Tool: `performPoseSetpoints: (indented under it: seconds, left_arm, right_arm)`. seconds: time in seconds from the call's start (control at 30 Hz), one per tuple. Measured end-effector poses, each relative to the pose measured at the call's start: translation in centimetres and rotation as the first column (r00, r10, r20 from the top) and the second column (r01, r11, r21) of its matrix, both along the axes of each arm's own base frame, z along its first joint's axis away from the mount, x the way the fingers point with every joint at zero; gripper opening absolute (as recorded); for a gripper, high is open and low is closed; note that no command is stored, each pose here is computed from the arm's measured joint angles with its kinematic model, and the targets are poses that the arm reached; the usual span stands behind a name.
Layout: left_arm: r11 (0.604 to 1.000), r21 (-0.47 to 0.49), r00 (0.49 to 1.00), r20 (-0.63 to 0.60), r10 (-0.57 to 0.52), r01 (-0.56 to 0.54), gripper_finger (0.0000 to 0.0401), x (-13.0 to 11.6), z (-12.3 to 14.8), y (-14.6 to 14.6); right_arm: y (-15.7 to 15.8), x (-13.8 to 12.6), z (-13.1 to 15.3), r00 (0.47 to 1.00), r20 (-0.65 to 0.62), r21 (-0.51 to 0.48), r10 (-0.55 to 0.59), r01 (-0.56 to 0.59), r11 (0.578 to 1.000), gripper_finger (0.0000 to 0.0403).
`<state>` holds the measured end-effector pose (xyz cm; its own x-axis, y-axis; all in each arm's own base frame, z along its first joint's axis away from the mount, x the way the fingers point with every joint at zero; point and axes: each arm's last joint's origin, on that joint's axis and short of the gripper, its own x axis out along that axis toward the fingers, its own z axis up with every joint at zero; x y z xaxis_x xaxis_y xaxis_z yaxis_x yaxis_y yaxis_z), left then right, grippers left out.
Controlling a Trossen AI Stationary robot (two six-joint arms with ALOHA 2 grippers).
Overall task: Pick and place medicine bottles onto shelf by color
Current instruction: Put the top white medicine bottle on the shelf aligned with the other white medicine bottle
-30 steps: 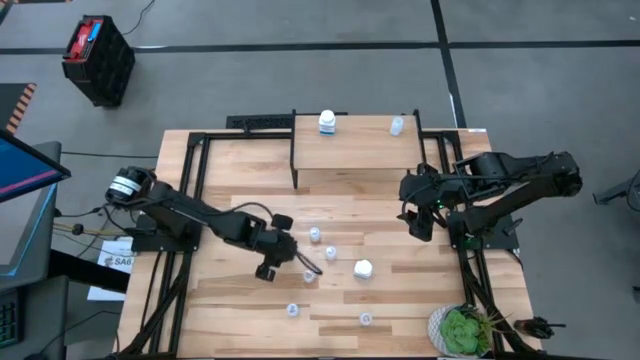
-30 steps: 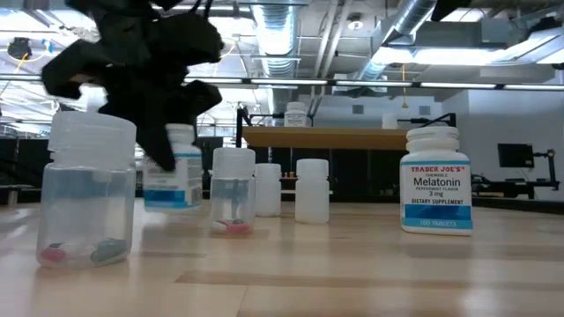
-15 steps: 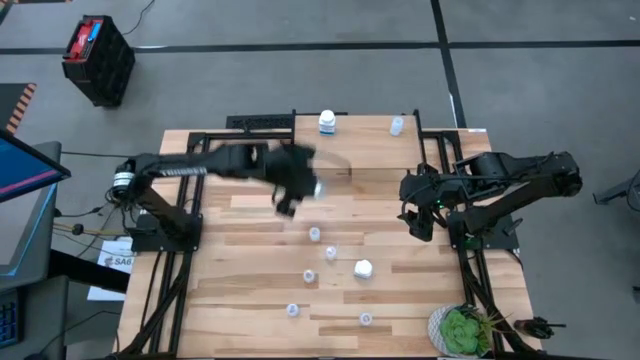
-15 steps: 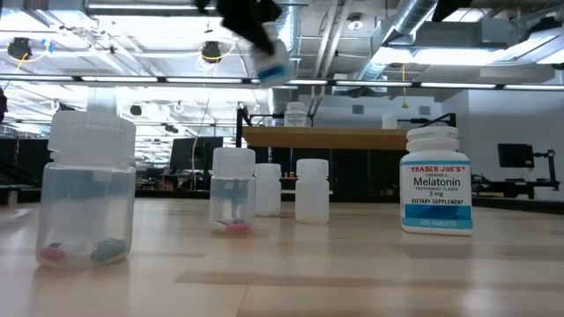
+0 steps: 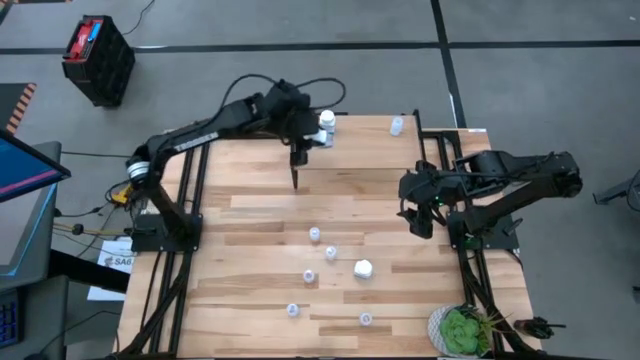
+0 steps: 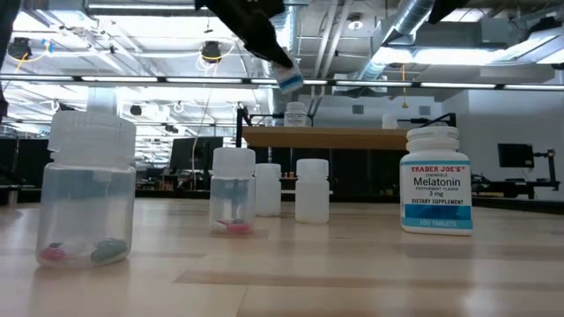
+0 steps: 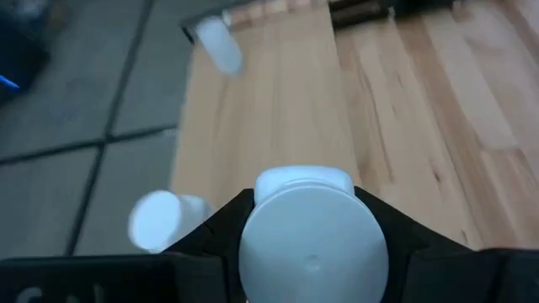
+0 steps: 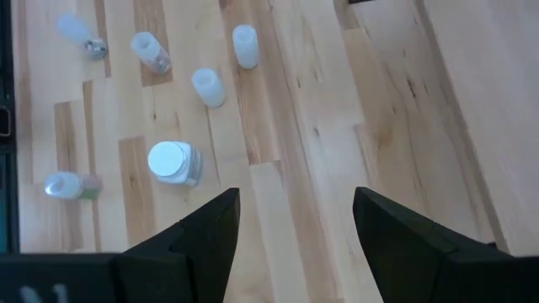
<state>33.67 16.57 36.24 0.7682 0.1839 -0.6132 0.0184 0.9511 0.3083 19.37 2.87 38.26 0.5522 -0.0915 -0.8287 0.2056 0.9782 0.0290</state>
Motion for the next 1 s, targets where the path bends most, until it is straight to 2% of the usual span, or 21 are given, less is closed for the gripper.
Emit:
performPoseSetpoints:
  seconds: [0.17,0.27,0.4,0.5,0.7,0.9,1.0]
  left_arm:
    - [1.000,-0.023,0.997,-0.071,-0.006,0.005,0.0134,2.4,0.5,1.2]
    - [0.998,-0.054,0.991,-0.135,0.000,-0.007,0.0134,3.2,0.4,1.9]
    - [0.997,-0.074,0.988,-0.157,0.013,-0.025,0.0134,4.2,0.0,2.5]
    - [0.996,-0.084,0.983,-0.183,0.017,-0.033,0.0134,4.7,-0.9,2.7]
    - [0.992,-0.094,0.948,-0.315,0.056,-0.090,0.0153,5.2,-3.7,3.5]
    - [0.992,-0.080,0.950,-0.305,0.066,-0.095,0.0147,5.8,-4.3,3.9]
    - [0.993,-0.075,0.950,-0.307,0.063,-0.090,0.0160,5.9,-4.3,3.7]
  right_arm:
    - [-0.1,0.0,0.0,1.000,-0.001,0.000,-0.007,0.007,1.000,0.0254]
    - [-0.1,0.0,0.0,1.000,-0.001,-0.001,-0.006,0.006,1.000,0.0254]
    - [-0.1,0.0,0.0,1.000,-0.005,-0.003,-0.003,0.003,1.000,0.0254]
    - [-0.1,0.0,0.0,1.000,-0.006,-0.003,-0.003,0.003,1.000,0.0254]
    - [-0.1,0.0,0.0,1.000,-0.009,-0.004,-0.003,0.003,1.000,0.0254]
    - [-0.1,0.0,0.0,1.000,-0.009,-0.003,-0.002,0.002,1.000,0.0254]
    - [-0.1,0.0,0.0,1.000,-0.009,-0.003,-0.002,0.002,1.000,0.0254]
